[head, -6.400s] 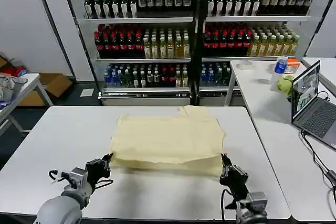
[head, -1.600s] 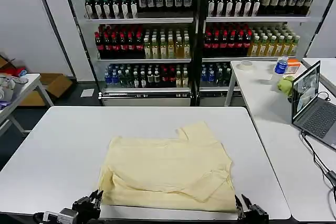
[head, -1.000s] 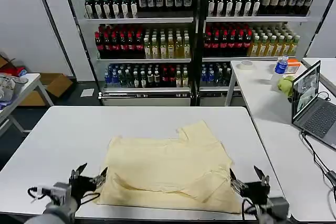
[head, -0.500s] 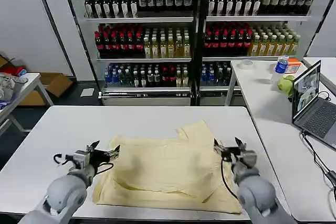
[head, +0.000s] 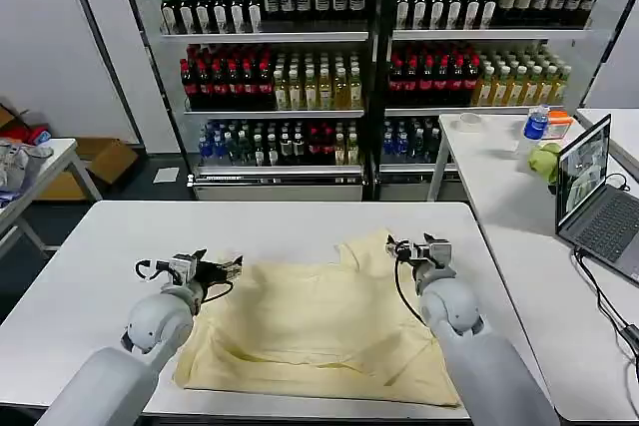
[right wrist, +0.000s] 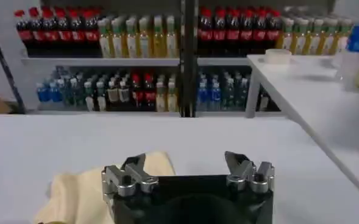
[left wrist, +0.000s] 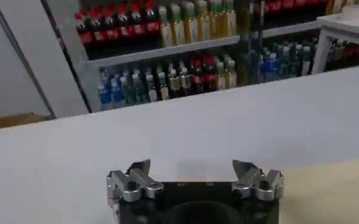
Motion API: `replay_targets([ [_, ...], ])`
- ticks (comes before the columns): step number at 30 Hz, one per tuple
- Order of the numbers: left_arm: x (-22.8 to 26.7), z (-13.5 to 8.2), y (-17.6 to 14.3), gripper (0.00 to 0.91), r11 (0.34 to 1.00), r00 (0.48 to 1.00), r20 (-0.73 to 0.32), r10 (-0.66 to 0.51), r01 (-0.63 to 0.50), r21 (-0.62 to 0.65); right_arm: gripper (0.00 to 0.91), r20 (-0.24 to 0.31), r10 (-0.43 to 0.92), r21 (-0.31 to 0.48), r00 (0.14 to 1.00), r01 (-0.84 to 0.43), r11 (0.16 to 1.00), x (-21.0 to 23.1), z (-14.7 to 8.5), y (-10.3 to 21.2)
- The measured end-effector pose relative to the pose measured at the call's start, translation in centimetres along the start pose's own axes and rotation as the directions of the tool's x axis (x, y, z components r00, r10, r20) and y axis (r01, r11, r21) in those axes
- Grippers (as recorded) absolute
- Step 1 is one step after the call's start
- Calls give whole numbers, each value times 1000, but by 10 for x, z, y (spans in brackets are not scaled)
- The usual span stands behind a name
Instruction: Fold and organize the clothes.
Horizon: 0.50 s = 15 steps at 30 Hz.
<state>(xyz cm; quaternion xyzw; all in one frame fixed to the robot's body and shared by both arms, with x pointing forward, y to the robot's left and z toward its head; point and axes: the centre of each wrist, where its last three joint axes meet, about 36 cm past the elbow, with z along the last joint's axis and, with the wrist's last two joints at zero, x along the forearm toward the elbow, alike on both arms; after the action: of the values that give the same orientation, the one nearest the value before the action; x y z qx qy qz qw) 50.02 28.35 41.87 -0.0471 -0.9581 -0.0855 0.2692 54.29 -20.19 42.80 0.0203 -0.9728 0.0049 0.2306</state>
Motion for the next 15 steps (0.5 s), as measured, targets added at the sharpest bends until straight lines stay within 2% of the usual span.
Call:
replay_targets([
  [10,-9,5,4,907,1000,1000,-29,-14,13,-12,907,-42,-17,-18,999,16,1000,-23,-1,12],
  [11,-9,6,4,887,1000,999,-31,-13,12,-14,877,-45,-18,-21,999,17,1000,-25,-1,13],
  [12,-9,7,3,806,1000,999,-32,-12,12,-14,856,-47,-19,-23,999,18,1000,-26,-2,14],
  [13,-9,7,3,574,1000,999,-34,-12,12,-15,826,-50,-19,-25,999,18,1000,-28,-2,14],
  [14,-9,9,3,464,1000,999,-37,-12,12,-14,746,-53,-20,-27,998,18,999,-29,-2,15],
  [15,-9,9,2,252,1000,999,-39,-12,11,-14,695,-57,-20,-29,998,18,999,-30,-1,16],
])
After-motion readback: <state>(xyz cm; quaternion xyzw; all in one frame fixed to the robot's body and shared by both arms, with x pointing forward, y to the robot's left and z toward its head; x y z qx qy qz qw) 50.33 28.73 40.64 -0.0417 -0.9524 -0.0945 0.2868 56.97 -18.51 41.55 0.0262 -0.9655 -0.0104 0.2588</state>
